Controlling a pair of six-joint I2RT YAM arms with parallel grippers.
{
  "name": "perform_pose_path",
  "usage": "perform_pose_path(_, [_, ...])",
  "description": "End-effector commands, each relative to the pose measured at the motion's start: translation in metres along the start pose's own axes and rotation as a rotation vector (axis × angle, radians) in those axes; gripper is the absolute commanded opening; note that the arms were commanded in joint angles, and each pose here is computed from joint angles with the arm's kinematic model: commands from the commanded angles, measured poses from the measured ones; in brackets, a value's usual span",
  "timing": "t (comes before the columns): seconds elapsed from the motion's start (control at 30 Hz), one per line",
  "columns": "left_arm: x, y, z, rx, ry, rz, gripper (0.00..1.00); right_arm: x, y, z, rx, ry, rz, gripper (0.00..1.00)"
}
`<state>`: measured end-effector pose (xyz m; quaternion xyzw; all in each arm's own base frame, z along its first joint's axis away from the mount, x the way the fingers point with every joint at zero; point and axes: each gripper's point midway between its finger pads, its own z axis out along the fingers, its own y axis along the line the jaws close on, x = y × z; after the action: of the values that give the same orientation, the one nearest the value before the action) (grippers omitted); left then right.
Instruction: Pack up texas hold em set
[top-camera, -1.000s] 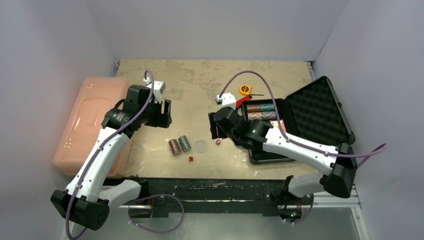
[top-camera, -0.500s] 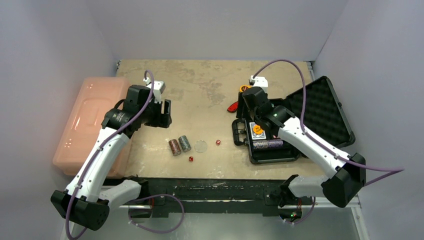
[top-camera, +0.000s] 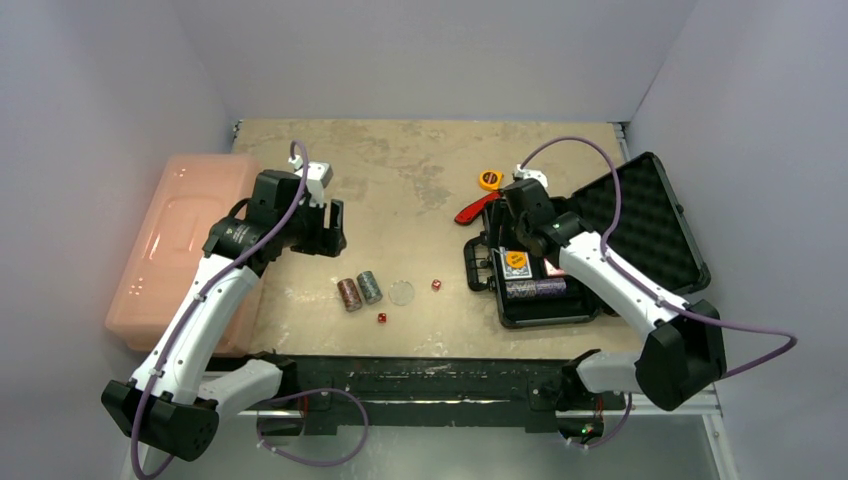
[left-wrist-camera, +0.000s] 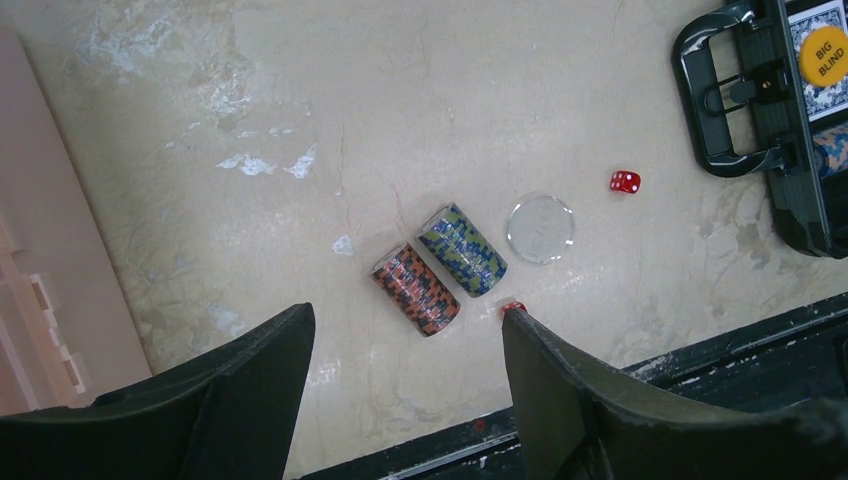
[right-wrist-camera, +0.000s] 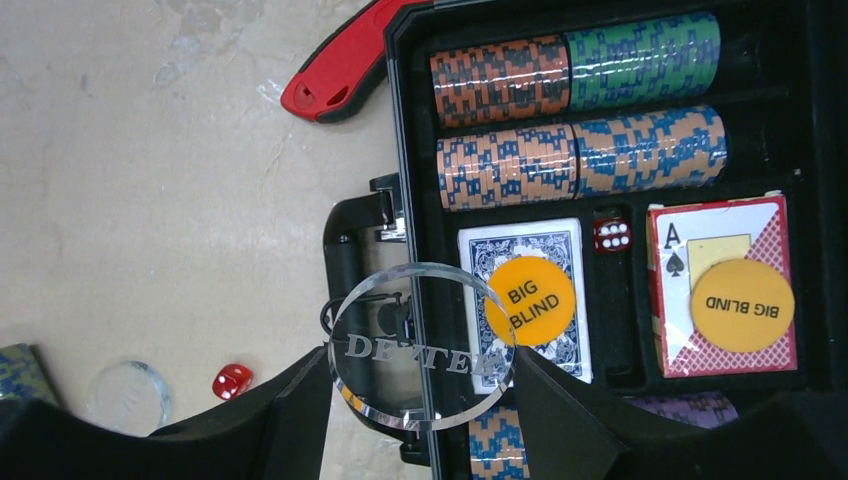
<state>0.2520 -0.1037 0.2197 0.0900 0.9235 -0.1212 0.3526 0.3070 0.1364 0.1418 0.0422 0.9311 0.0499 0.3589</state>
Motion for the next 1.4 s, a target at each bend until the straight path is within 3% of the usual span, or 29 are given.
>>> perform_pose_path(0.0, [-0.002,-0.006,0.002,0.029,-0.015,0.014,0.68,-0.004,0.008,0.005,-0.077,0.013,0.048,0.31])
perform_pose_path(0.17, [-0.001,-0.007,0.002,0.026,-0.012,0.02,0.68,-0.001,0.0,0.012,-0.054,0.032,0.064,0.23])
perform_pose_path(1.37, [0.001,-0.015,0.004,0.06,-0.002,0.03,0.68,0.031,-0.043,0.054,0.092,0.141,0.106,0.28])
